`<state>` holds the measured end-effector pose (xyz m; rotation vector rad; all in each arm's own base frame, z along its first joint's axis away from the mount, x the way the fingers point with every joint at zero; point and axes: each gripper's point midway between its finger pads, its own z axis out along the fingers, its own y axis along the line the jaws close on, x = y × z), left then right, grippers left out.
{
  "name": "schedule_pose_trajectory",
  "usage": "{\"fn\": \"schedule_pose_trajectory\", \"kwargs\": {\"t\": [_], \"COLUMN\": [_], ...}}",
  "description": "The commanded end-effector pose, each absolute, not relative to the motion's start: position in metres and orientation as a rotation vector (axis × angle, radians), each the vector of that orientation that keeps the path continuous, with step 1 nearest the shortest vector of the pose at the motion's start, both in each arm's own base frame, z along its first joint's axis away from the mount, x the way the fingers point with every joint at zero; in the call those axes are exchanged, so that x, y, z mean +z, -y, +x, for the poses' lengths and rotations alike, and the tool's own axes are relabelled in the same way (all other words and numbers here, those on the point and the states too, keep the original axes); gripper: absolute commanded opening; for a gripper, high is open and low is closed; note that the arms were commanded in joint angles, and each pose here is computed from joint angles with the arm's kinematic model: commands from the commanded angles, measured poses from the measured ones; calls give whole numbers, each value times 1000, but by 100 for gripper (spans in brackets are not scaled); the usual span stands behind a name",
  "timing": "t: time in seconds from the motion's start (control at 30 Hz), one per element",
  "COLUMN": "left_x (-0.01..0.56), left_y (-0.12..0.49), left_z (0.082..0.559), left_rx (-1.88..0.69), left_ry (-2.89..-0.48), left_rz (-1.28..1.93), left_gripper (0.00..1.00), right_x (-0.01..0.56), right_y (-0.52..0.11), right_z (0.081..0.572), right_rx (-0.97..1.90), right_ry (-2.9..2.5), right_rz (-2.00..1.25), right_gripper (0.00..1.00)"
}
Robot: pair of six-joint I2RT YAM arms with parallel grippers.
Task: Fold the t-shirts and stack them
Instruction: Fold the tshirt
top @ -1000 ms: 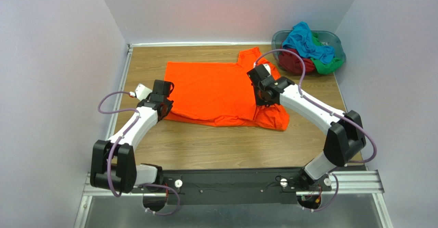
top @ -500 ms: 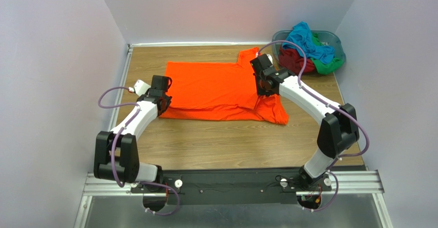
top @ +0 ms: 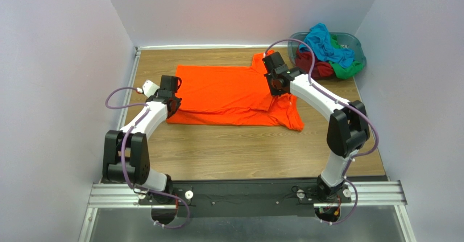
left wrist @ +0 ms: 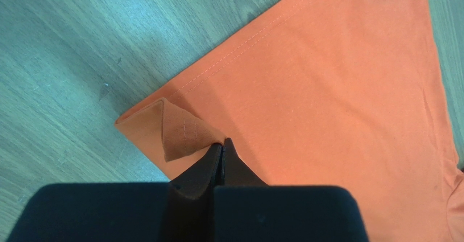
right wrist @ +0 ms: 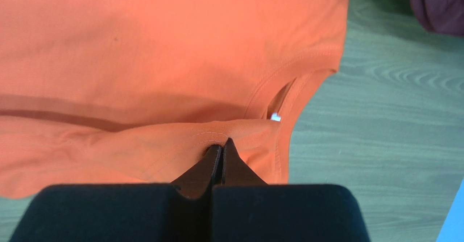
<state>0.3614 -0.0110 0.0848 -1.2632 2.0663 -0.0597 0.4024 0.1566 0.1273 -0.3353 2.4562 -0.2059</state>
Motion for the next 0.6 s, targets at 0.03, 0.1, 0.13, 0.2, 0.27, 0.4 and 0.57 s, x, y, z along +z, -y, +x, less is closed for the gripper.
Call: {"fn": "schedule_pose_trajectory", "kwargs": {"t": [0.03,0.1,0.13,0.2,0.27,0.4,0.57], "left_x": [86,85,84,79,75,71,87], "left_y": [5,5,5,4,1,-3,-7], "left_z": [380,385,388,394,398,407,419], "left_rx": [-45,-40,-38,-15,4,23,9], "left_ry": [-2054,-2060,-2073,-2090,-2095,-2106,-2097], "left_rz": [-1234,-1228,-1217,-1202,-1204,-1198,-1173], "left_gripper": [0,0,0,2,3,65,98], "right_x": [128,125,120,119,108,95,99], "right_y": [-158,-156,-155,-154,-153,-150,-150], "right_z": [431,435,438,444,448,464,491], "right_rx": [-227,-240,-250,-256,-274,-284,-249], "right_ry": [-2419,-2423,-2433,-2430,-2448,-2466,-2438], "right_rz": [-367,-369,-365,-359,-359,-278,-96], "right_gripper": [1,1,1,1,1,3,52]}}
